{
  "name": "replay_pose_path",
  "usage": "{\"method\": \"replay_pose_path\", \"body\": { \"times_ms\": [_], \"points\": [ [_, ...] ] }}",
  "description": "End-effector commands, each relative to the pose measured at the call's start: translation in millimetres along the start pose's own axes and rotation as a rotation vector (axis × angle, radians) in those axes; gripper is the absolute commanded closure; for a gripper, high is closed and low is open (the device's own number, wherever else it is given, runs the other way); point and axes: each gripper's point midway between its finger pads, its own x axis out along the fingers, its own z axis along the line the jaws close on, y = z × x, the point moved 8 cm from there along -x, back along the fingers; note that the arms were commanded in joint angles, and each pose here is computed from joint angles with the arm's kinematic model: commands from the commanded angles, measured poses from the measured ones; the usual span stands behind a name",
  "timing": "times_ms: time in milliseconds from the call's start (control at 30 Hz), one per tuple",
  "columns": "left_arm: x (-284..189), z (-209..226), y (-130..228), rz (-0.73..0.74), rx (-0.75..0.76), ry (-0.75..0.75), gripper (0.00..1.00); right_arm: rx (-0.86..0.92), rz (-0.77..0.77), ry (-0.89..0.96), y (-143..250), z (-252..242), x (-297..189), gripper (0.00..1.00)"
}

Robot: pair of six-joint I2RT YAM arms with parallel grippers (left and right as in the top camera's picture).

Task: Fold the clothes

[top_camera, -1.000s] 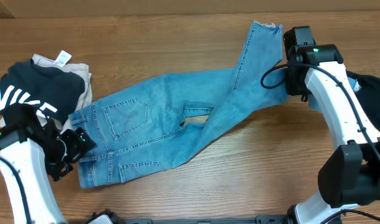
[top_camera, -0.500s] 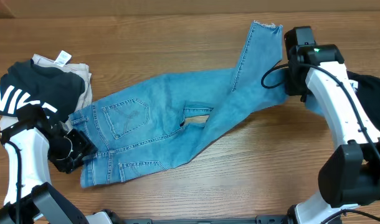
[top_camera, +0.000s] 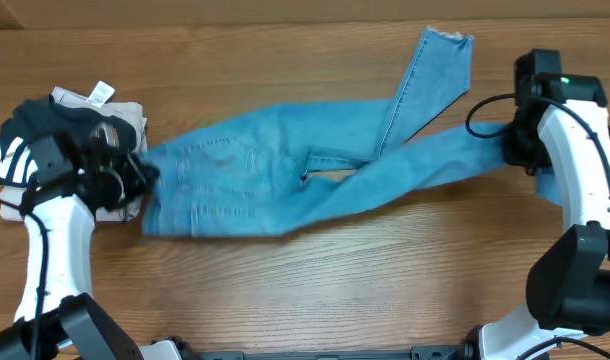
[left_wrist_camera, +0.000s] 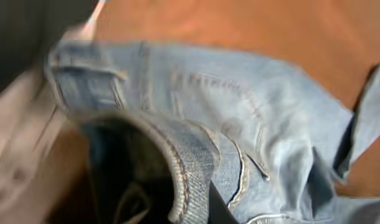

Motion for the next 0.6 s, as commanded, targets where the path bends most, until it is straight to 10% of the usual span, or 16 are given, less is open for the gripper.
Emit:
{"method": "replay_pose_path", "body": {
  "times_ms": [0, 333, 367, 467, 567],
  "points": [
    [4, -20, -29, -0.149, 0.037, -0.027, 0.96, 0.051, -0.034, 0.138, -5, -25, -5, 0.96],
    [65, -29, -35, -0.118, 0.103, -0.139, 0.95, 0.040, -0.013, 0.104, -1, -22, -5, 0.96],
    [69, -30, -36, -0.098, 0.105, -0.133, 0.89, 0.041, -0.013, 0.091, -2, -21, -5, 0.96],
    [63, -36, -43, -0.051, 0.185, -0.157, 0.19, 0.040, -0.011, 0.047, -2, -17, -4, 0.96],
    [47, -39, -47, 0.009, 0.237, -0.208, 0.05, 0.044, -0.015, 0.033, -3, -15, -4, 0.93]
  ]
}}
